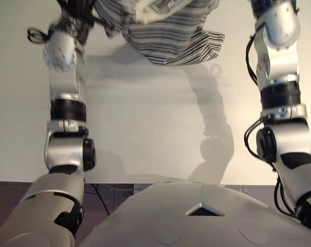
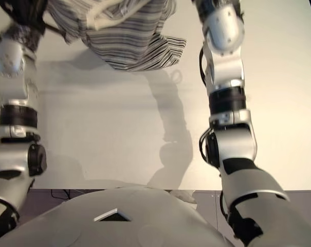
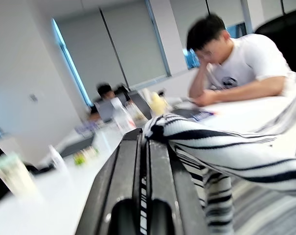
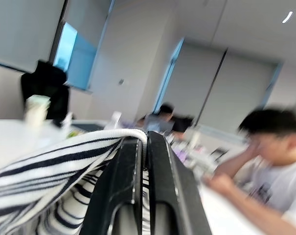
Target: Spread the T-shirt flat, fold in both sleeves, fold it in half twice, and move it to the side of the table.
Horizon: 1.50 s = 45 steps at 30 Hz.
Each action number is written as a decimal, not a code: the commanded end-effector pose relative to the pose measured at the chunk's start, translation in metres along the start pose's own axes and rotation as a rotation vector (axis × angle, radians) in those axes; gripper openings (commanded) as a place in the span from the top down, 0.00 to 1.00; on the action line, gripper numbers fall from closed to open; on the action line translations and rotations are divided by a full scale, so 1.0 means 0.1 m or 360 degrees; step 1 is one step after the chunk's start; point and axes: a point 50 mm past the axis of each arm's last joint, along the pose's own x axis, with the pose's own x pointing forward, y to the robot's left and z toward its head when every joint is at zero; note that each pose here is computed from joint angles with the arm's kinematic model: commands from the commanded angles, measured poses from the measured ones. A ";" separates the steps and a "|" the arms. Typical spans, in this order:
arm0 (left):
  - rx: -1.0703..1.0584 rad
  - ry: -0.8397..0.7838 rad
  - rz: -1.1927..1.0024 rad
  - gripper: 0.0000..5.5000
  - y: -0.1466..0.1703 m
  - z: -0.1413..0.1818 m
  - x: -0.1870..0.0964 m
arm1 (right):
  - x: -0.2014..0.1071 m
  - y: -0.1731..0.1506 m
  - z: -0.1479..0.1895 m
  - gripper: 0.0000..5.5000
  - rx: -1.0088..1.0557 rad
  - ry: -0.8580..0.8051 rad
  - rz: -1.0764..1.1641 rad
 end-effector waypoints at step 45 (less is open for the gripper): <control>0.0346 0.1629 -0.0404 0.62 -0.61 -0.89 -1.78 | -1.79 0.10 -1.09 0.60 -0.0536 0.1584 0.0902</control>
